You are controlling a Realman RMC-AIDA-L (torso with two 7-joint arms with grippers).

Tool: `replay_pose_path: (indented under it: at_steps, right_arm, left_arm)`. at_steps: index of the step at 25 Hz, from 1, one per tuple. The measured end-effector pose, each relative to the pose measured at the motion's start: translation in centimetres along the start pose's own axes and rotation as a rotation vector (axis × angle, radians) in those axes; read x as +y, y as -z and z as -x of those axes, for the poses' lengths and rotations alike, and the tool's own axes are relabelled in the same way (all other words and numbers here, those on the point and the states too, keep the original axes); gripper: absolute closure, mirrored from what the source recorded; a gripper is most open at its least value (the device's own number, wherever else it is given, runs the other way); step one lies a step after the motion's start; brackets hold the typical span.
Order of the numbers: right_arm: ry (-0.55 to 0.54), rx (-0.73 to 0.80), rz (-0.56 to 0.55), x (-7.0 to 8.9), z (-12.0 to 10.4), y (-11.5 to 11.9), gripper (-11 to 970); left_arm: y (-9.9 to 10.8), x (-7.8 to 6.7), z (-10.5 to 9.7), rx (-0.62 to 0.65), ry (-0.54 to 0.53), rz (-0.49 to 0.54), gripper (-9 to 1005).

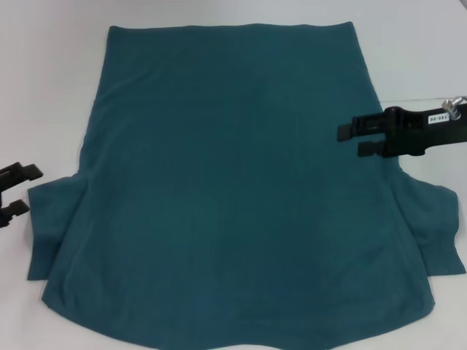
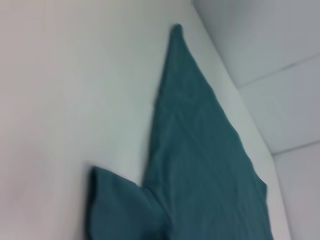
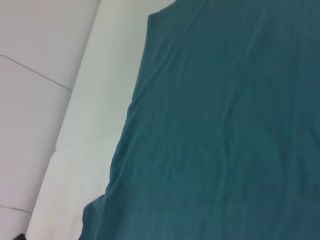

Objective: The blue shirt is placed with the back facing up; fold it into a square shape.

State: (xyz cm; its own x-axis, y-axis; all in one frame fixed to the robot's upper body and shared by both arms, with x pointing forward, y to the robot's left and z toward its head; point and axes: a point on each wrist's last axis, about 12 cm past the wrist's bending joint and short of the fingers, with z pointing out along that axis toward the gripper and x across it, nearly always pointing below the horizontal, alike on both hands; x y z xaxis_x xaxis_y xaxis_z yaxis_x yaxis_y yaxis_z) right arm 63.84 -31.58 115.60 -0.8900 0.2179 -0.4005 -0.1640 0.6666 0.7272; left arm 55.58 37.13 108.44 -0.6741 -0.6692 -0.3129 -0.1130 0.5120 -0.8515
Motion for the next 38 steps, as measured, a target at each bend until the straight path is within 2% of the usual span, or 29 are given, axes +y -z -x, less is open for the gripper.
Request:
replay_pose_path:
  at_steps: [8,16,22,30,38]
  right_arm:
    - [-0.006,-0.01,-0.004,0.2,0.4,-0.1,230]
    - [-0.009,-0.013,-0.008,0.1,0.4,0.0,230]
    - [-0.016,-0.018,-0.014,-0.2,0.2,0.2,230]
    - [-0.02,-0.022,-0.019,-0.4,0.2,0.2,230]
    - [-0.027,-0.023,-0.02,-0.7,0.0,0.4,231]
  left_arm:
    - [-0.1,1.6,-0.5,-0.041,0.042,0.059,152]
    - [-0.9,2.6,-1.5,-0.027,0.049,0.106,155]
    - [-1.4,2.5,-2.0,0.003,0.038,0.109,156]
    - [-3.1,1.5,-2.3,0.057,0.003,0.112,157]
    - [-3.0,1.3,-2.1,0.048,-0.014,0.115,240]
